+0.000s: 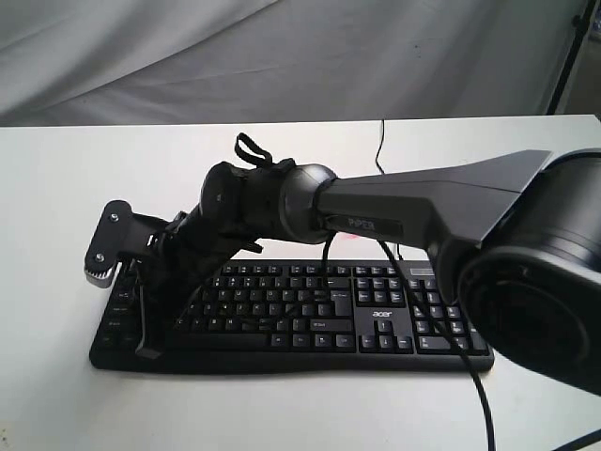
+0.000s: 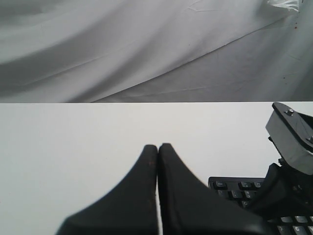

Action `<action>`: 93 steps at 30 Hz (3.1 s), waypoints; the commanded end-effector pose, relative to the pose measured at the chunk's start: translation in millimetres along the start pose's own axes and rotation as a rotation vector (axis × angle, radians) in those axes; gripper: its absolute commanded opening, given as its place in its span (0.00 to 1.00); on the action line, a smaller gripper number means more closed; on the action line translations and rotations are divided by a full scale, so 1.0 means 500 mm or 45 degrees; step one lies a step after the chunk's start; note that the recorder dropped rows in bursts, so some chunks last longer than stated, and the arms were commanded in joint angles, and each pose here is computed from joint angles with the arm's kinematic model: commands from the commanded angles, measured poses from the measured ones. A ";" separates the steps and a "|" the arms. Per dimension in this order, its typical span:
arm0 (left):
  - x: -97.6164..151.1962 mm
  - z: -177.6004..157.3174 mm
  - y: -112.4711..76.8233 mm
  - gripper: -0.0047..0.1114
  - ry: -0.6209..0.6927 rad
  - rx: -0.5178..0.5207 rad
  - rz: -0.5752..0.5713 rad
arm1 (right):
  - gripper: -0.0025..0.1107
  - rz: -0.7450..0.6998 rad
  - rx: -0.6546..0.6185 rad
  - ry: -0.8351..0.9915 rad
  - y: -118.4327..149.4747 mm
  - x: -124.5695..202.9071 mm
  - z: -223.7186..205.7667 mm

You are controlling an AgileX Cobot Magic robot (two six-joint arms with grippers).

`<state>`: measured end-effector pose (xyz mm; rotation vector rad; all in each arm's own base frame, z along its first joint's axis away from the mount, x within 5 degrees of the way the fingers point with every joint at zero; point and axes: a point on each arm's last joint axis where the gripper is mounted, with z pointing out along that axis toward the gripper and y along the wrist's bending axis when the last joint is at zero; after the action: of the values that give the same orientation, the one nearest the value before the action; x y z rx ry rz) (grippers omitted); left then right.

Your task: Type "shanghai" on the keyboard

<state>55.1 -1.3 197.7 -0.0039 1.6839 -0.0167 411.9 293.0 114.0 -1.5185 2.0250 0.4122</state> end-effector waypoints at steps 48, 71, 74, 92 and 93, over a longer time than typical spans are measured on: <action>0.000 0.001 -0.001 0.05 0.002 0.006 -0.006 | 0.02 0.107 0.054 -0.086 0.014 0.104 -0.224; 0.000 0.001 -0.001 0.05 0.002 0.006 -0.006 | 0.02 0.111 -0.052 -0.047 0.020 0.155 -0.139; 0.000 0.001 -0.001 0.05 0.002 0.006 -0.006 | 0.02 0.101 -0.072 -0.050 0.023 0.155 -0.139; 0.000 0.001 -0.001 0.05 0.002 0.006 -0.006 | 0.02 0.088 -0.062 -0.039 0.022 0.161 -0.132; 0.000 0.001 -0.001 0.05 0.002 0.006 -0.006 | 0.02 0.088 -0.062 -0.039 0.022 0.161 -0.132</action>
<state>55.1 -1.3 197.7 -0.0039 1.6839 -0.0167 368.6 198.2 116.5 -1.4677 2.0664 0.5104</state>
